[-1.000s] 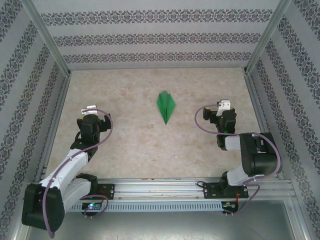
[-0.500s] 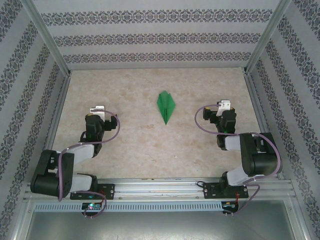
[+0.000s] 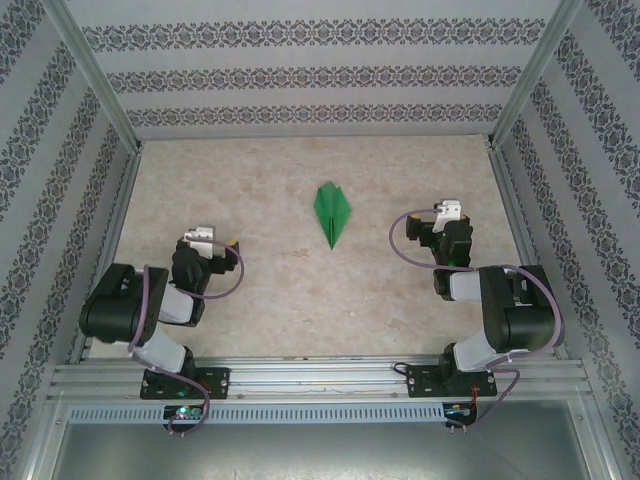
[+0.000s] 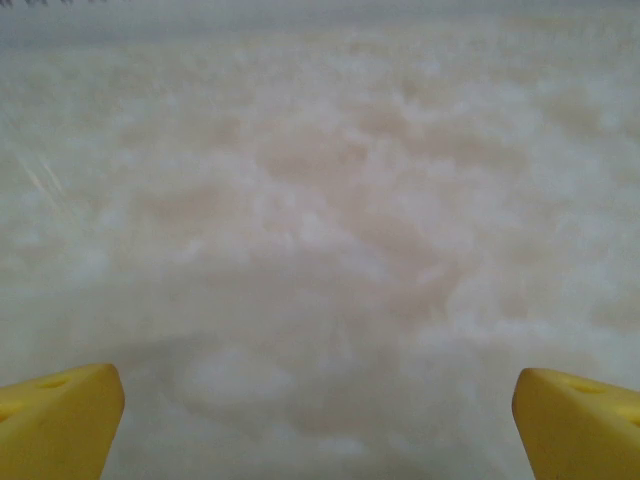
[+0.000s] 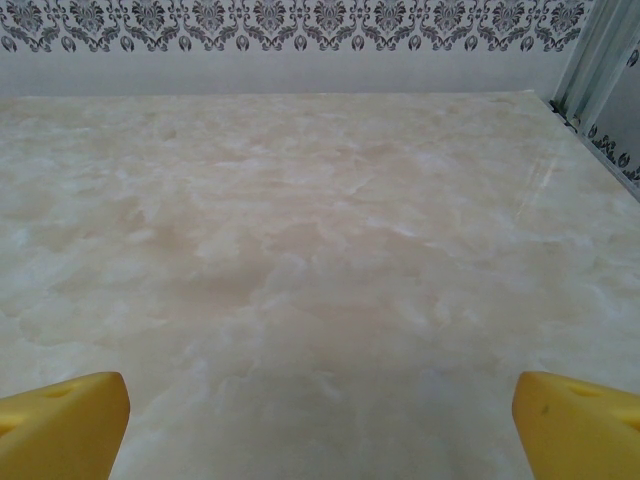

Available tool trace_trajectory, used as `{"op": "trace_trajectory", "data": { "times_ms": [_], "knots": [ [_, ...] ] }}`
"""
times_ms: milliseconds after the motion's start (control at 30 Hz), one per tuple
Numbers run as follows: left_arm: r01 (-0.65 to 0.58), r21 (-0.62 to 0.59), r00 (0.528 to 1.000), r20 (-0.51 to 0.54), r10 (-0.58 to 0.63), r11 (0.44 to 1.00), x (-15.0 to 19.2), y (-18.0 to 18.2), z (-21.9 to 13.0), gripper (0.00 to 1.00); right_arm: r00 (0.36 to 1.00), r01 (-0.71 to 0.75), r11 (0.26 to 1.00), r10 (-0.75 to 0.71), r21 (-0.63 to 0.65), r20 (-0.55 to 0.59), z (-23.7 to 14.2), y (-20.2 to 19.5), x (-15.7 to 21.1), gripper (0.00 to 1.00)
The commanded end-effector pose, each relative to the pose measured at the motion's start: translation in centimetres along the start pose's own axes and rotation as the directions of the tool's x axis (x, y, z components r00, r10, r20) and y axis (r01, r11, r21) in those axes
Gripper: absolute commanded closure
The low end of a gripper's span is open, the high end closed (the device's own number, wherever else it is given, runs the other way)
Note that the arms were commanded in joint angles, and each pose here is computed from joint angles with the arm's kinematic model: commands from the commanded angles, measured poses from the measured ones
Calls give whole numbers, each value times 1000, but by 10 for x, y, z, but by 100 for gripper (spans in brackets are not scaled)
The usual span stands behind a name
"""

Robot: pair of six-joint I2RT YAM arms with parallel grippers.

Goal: Fold a paper plane with a square sheet of paper (fold left side to right side)
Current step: Reset both arms

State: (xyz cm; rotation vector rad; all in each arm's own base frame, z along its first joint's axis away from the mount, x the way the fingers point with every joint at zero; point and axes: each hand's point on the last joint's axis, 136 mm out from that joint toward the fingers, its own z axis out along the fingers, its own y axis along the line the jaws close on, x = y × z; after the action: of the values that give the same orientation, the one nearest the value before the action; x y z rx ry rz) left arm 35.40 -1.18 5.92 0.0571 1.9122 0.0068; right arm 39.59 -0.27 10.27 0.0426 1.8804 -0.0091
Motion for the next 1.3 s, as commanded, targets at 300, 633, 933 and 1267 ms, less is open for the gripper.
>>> {"op": "trace_trajectory", "data": {
  "times_ms": [300, 633, 933, 1267],
  "knots": [
    [-16, 3, 979, 203, 15, 1000, -45, 3, -8, 0, 1000, -17, 1000, 17, 10, 15, 1, -1, -5, 2],
    [37, -7, 999, -21, -37, 999, -39, 15, 34, 0, 1000, -17, 1000, 17, 10, 16, 1, -1, -5, 2],
    [62, -27, 998, -6, -62, 998, -41, 23, 35, 0, 1000, -15, 1000, 15, 11, 15, 1, -1, -5, 2],
    [57, -19, 998, -5, -58, 998, -41, 21, 34, 0, 1000, -11, 1000, 11, 5, 11, 1, 0, -4, 2]
  ]
}}
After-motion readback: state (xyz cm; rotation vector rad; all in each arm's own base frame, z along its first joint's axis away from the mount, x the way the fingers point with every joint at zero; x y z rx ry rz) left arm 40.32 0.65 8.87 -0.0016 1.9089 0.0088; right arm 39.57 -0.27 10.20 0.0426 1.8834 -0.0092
